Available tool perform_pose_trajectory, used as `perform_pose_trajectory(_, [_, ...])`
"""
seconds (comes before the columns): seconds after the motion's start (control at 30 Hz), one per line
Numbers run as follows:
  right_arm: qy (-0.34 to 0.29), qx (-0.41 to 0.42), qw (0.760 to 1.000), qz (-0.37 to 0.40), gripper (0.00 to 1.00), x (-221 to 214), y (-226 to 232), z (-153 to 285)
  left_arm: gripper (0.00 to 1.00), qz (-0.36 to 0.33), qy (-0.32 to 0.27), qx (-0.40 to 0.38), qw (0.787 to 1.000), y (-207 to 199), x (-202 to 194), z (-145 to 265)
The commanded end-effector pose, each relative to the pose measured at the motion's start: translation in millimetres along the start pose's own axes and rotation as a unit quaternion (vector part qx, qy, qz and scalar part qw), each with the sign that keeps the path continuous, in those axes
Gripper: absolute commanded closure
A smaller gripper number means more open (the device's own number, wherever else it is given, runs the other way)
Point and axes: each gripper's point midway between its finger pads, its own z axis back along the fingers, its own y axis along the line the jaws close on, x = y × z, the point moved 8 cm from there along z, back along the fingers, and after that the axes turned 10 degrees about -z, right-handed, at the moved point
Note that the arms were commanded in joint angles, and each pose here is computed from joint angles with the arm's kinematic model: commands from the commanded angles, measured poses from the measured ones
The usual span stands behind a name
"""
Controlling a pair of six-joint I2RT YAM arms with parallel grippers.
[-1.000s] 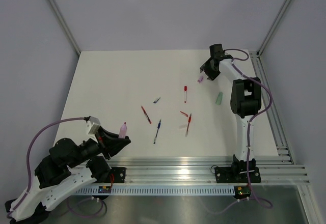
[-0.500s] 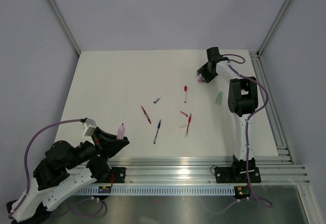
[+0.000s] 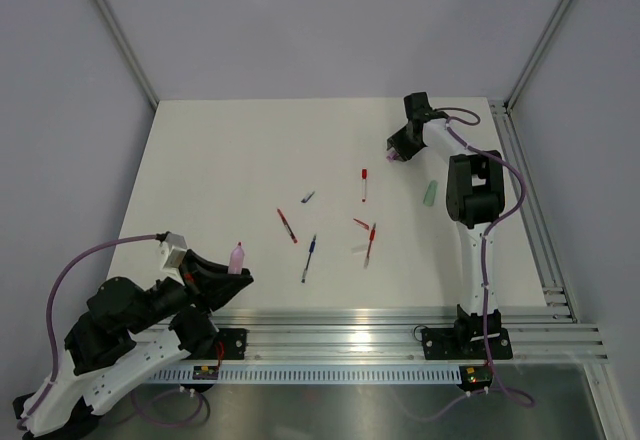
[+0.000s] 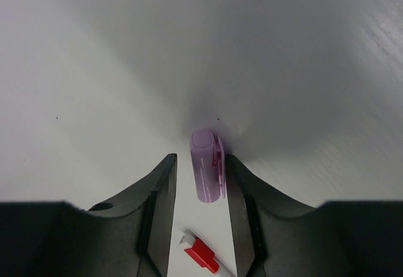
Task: Insert the pens into the pen caps
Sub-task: Insert the pen into the pen cap.
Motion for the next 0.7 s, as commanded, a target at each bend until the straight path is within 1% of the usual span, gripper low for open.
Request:
perform_pose_trajectory(0.0, [-0.008, -0.005, 1.000, -0.006, 0.58, -3, 8, 0, 1.00, -0.011, -0.026, -0.016, 0.999, -3, 7, 1])
perform_pose_trajectory(0.1, [-0.009, -0.010, 1.000, -0.006, 0.61, -2, 7, 0, 1.00, -0.010, -0.024, -0.015, 1.000, -3, 7, 1])
perform_pose_trajectory(0.17, [-0.009, -0.011, 1.000, -0.005, 0.69, -3, 7, 0, 1.00, -0.010, -0.024, -0.014, 1.000, -3, 7, 0])
perform_pose_trajectory(0.2, [-0.008, -0.010, 1.000, -0.004, 0.70, -3, 7, 0, 1.00, -0.010, -0.024, -0.012, 1.000, -2, 7, 0])
perform_pose_trajectory(0.27, [-0.010, -0.010, 1.000, 0.000, 0.77, -2, 7, 0, 1.00, -0.009, -0.021, -0.011, 1.000, -2, 6, -1])
perform_pose_trajectory(0.33, [-0.011, -0.008, 1.000, 0.004, 0.81, -2, 5, 1, 1.00, -0.009, -0.018, -0.010, 1.000, -2, 6, -2])
perform_pose_trajectory(0.4, [-0.011, -0.001, 1.000, 0.011, 0.87, -3, 5, 2, 1.00, -0.009, -0.014, -0.009, 1.000, -2, 5, -3])
perform_pose_trajectory(0.5, [-0.016, 0.034, 0.999, 0.024, 0.92, -3, 9, 10, 1.00, -0.008, -0.004, -0.008, 1.000, -1, 5, -7])
perform_pose_trajectory(0.57, [-0.021, 0.083, 0.996, 0.037, 0.92, -2, 16, 24, 1.00, -0.007, 0.000, -0.009, 1.000, -2, 5, -9])
perform_pose_trajectory(0.6, [-0.035, 0.128, 0.990, 0.042, 0.93, 4, 30, 43, 1.00, -0.006, 0.001, -0.010, 1.000, -2, 6, -10])
perform_pose_trajectory(0.67, [-0.038, 0.153, 0.985, 0.073, 0.92, 0, 29, 53, 1.00, -0.005, 0.004, -0.011, 1.000, -2, 7, -13])
